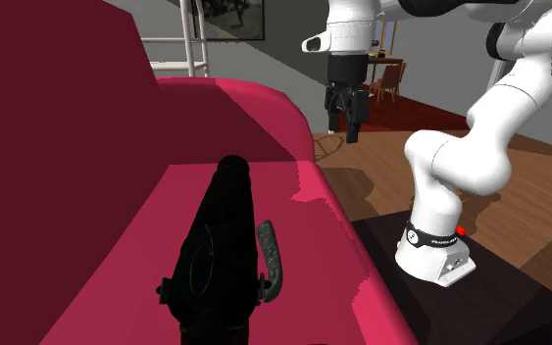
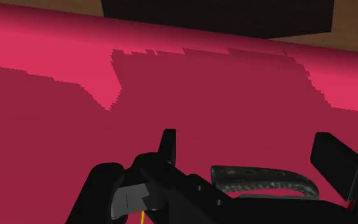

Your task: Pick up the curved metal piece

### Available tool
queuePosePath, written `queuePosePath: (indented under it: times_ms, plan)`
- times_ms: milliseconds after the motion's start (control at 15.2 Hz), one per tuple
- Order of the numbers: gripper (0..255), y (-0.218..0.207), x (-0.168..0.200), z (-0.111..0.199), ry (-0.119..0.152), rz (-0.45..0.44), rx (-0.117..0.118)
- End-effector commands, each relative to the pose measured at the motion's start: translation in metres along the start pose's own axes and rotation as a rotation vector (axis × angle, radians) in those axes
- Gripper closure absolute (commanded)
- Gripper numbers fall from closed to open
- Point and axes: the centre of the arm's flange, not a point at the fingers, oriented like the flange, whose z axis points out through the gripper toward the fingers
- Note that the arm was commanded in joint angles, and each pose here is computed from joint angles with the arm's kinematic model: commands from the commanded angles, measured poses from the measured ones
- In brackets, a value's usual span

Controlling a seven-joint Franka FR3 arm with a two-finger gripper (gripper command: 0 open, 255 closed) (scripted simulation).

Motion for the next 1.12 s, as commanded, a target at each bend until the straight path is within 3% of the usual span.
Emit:
queuePosePath:
  times_ms: [0,594,1056]
  plan:
    - [0,0.0,0.0,0.0,0.0,0.0,0.0]
    - [0,-0.082,0.064,0.068,-0.037,0.649,-0.043]
    - [0,-0.107,0.138,0.124,-0.066,1.154,-0.076]
